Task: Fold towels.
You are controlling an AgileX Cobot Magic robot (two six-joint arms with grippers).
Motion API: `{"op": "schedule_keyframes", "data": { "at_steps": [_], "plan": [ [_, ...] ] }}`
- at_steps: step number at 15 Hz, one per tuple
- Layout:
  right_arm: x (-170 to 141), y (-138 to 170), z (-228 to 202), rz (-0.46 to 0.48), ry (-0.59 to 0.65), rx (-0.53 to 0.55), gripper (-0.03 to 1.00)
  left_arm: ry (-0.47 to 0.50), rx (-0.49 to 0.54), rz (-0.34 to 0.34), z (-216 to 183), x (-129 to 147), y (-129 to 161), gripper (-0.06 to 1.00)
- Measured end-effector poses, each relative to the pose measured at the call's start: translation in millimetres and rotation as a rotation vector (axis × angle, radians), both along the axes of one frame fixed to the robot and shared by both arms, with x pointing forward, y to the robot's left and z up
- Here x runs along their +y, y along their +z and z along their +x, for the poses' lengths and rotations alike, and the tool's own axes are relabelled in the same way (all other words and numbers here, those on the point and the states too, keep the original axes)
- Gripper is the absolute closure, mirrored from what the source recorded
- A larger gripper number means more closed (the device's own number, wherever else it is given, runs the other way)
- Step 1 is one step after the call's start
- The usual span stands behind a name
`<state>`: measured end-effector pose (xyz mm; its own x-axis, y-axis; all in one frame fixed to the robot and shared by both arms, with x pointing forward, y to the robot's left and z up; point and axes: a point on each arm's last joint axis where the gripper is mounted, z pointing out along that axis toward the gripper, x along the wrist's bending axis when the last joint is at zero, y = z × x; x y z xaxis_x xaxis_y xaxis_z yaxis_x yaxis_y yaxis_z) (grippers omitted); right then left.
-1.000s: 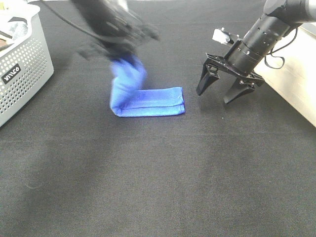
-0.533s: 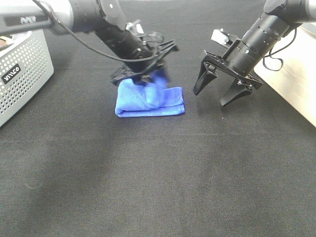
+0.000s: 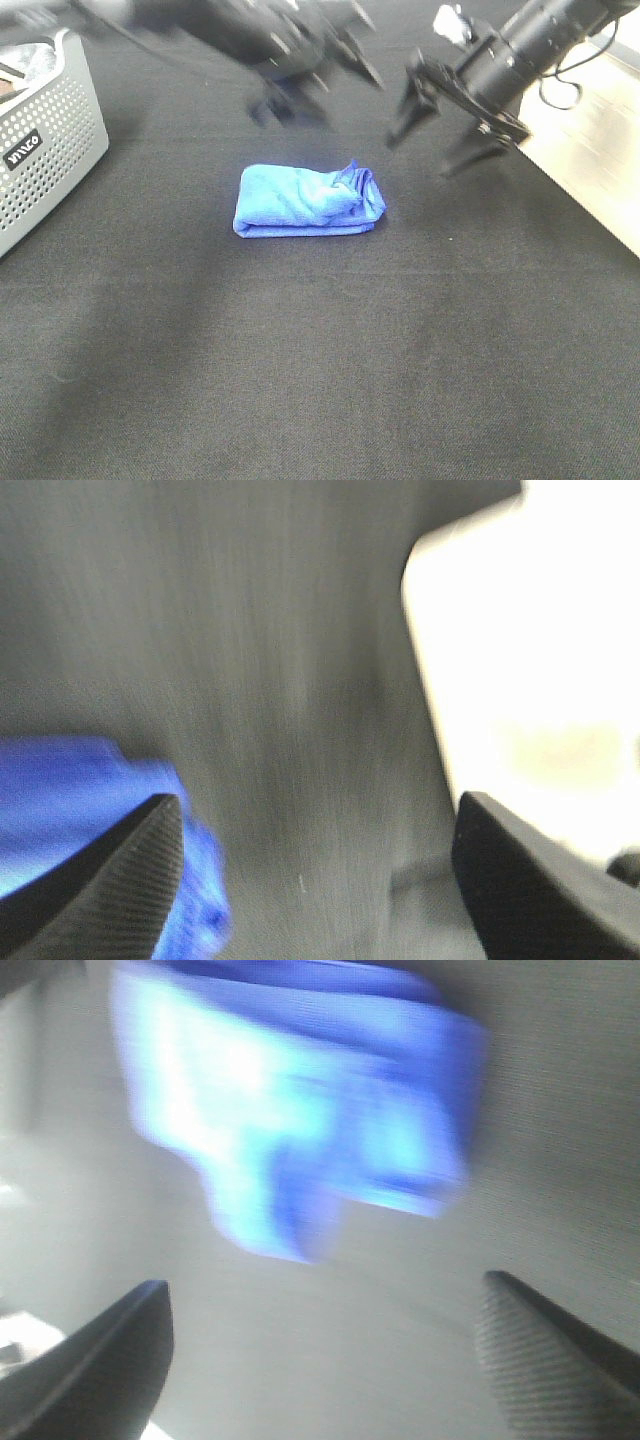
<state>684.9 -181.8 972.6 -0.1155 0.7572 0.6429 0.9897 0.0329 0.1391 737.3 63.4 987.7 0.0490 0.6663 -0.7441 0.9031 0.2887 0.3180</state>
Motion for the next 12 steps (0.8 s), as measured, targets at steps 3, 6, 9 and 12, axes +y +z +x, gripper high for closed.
{"op": "schedule_keyframes", "data": {
  "at_steps": [3, 6, 9, 12],
  "plan": [
    [40, 9, -5, 0.133, 0.078, -0.083, 0.19, 0.042, 0.0, -0.002, 18, 49, 15, 0.23],
    [83, 9, -8, 0.147, 0.065, -0.186, 0.19, 0.078, 0.04, 0.008, 26, 88, 13, 0.23],
    [92, -25, -1, 0.191, 0.029, -0.125, 0.19, 0.081, 0.051, 0.013, 27, 95, 13, 0.23],
    [89, -66, 1, 0.21, 0.04, -0.023, 0.19, 0.081, 0.051, 0.013, 27, 95, 13, 0.23]
  ]
}}
